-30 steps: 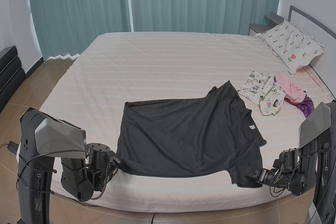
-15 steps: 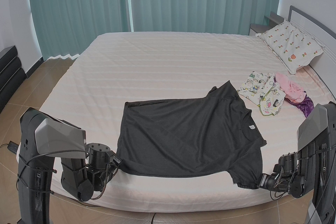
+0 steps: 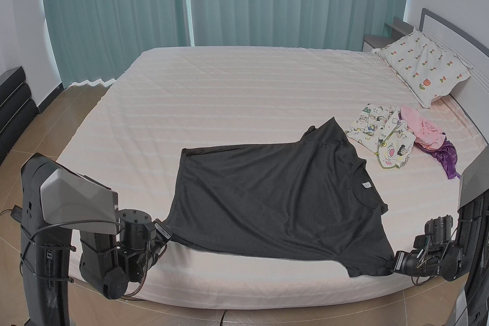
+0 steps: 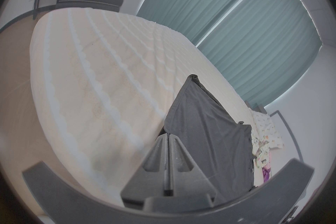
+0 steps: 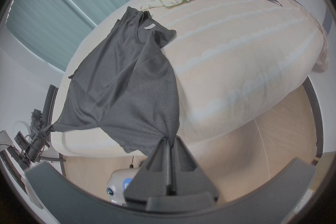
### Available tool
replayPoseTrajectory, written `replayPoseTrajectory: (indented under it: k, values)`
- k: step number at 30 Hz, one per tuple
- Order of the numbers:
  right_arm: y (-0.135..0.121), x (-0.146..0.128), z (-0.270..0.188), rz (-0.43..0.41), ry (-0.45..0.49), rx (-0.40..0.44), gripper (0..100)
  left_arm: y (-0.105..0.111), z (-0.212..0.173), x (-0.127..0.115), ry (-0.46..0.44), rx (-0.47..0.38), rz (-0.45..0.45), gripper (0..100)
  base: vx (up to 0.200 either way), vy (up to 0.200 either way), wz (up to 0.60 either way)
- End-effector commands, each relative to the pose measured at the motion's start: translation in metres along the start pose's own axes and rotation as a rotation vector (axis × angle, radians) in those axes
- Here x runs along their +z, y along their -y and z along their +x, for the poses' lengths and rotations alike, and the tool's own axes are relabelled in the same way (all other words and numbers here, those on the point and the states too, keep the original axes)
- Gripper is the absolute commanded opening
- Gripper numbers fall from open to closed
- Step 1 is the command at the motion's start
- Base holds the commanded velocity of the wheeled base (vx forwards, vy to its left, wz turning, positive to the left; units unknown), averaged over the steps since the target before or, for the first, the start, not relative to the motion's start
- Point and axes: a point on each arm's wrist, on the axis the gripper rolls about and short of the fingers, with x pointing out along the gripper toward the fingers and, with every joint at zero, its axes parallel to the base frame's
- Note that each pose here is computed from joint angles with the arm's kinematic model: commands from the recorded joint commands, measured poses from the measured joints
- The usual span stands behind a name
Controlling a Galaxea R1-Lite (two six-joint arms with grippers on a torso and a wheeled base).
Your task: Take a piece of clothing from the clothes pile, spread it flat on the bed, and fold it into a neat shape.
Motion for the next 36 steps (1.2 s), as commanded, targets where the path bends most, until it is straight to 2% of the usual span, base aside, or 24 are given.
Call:
replayPoseTrajectory:
  k: [1,4,5,6,17,25,28,32,36]
  values:
    - [0.000,0.007,-0.028,-0.029,0.028,0.014,0,-0.004,-0.021,0.000,-0.026,0.010,0.089,0,0.000,0.000,0.00]
    - [0.000,0.002,-0.036,-0.058,-0.021,0.001,0,-0.009,-0.039,-0.013,-0.090,0.026,0.215,0,0.000,0.000,0.00]
    - [0.000,0.002,-0.036,-0.059,-0.023,0.000,0,-0.009,-0.039,-0.013,-0.092,0.027,0.220,0,0.000,0.000,0.00]
    - [0.000,-0.001,-0.040,-0.087,-0.050,-0.008,0,-0.012,-0.044,-0.018,-0.115,0.032,0.263,0,0.000,0.000,0.00]
    - [0.003,-0.007,-0.045,-0.122,-0.116,-0.032,0,-0.023,-0.060,-0.026,-0.180,0.073,0.379,0,0.000,0.000,0.00]
    - [0.004,-0.013,-0.055,-0.176,-0.166,-0.042,0,-0.030,-0.072,-0.027,-0.219,0.095,0.461,0,0.000,0.000,0.00]
    - [0.004,-0.015,-0.059,-0.199,-0.184,-0.048,0,-0.031,-0.085,-0.039,-0.283,0.086,0.525,0,0.000,0.000,0.00]
    - [0.006,-0.019,-0.061,-0.229,-0.228,-0.056,0,-0.035,-0.088,-0.042,-0.317,0.117,0.551,0,0.000,0.000,0.00]
    - [0.010,-0.019,-0.066,-0.253,-0.232,-0.065,0,-0.031,-0.099,-0.039,-0.343,0.120,0.578,0,0.000,0.000,0.00]
